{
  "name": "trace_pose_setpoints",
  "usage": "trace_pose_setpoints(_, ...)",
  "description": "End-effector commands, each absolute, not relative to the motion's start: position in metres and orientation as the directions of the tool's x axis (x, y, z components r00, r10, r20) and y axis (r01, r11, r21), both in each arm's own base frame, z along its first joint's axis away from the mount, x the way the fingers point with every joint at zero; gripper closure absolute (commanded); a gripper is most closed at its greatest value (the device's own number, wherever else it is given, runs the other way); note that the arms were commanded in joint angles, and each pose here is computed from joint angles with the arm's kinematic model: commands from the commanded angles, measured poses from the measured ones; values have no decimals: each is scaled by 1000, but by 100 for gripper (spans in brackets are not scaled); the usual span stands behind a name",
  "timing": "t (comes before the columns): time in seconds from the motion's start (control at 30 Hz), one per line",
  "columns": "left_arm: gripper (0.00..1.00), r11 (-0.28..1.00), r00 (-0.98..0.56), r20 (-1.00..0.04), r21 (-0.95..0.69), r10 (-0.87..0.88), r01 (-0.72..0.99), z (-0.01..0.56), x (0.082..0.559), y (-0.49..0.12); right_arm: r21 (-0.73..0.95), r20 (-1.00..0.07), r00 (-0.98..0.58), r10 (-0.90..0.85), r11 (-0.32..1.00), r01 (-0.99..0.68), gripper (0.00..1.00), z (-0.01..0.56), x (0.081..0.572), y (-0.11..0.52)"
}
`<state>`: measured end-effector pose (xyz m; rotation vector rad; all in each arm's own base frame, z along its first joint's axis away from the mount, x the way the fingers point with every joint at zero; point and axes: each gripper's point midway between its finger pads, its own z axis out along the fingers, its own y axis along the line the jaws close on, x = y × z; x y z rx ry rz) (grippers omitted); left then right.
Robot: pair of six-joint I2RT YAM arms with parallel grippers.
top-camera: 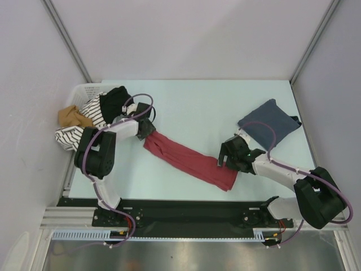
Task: Fold and stack the tank tops
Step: Fold the tank top
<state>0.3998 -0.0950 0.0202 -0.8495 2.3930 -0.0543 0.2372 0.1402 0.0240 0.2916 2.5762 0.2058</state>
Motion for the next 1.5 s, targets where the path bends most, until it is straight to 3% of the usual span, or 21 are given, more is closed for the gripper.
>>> trace_pose_setpoints(0.0,53,878,-743,-471,-208,-476,-431,12,418,-127,198,-402,-886,232,967,163,6,4,201,153)
trace_pose_setpoints(0.13,67,917,-793,-462,-186,-398,-352,5,449,-163,233,-391,-893,221,963,136,6,9,186,176)
trace_pose_setpoints(0.37,85,891,-779,-501,-424,-378,-160,32,518,-249,376,-387,-909,154,926,-4,7,31,164,242)
trace_pose_setpoints(0.5,89,860,-783,-501,-504,-368,-82,31,549,-293,414,-373,-921,112,909,-57,7,33,162,279)
trace_pose_setpoints(0.73,91,726,-654,-577,-685,-490,60,94,618,-335,471,-336,-942,14,868,-155,7,29,152,332)
trace_pose_setpoints(0.9,93,681,-561,-581,-731,-590,41,103,651,-324,504,-296,-955,6,851,-151,7,24,141,339)
trace_pose_setpoints(0.93,99,668,-551,-574,-743,-606,39,104,655,-321,503,-292,-956,5,852,-149,7,23,138,339)
trace_pose_setpoints(1.0,100,638,-537,-550,-769,-640,27,106,663,-312,502,-288,-958,1,852,-149,7,22,130,339)
trace_pose_setpoints(1.1,60,613,-526,-554,-786,-645,75,125,668,-307,501,-288,-958,3,853,-148,6,22,120,336)
trace_pose_setpoints(1.13,28,615,-529,-556,-785,-641,79,129,667,-307,489,-304,-952,14,860,-143,6,21,122,333)
trace_pose_setpoints(1.23,1,639,-530,-589,-761,-610,112,145,660,-303,473,-317,-948,21,870,-139,5,24,122,322)
trace_pose_setpoints(1.47,0,732,-500,-686,-667,-530,140,190,631,-278,437,-409,-912,47,887,-150,4,56,150,298)
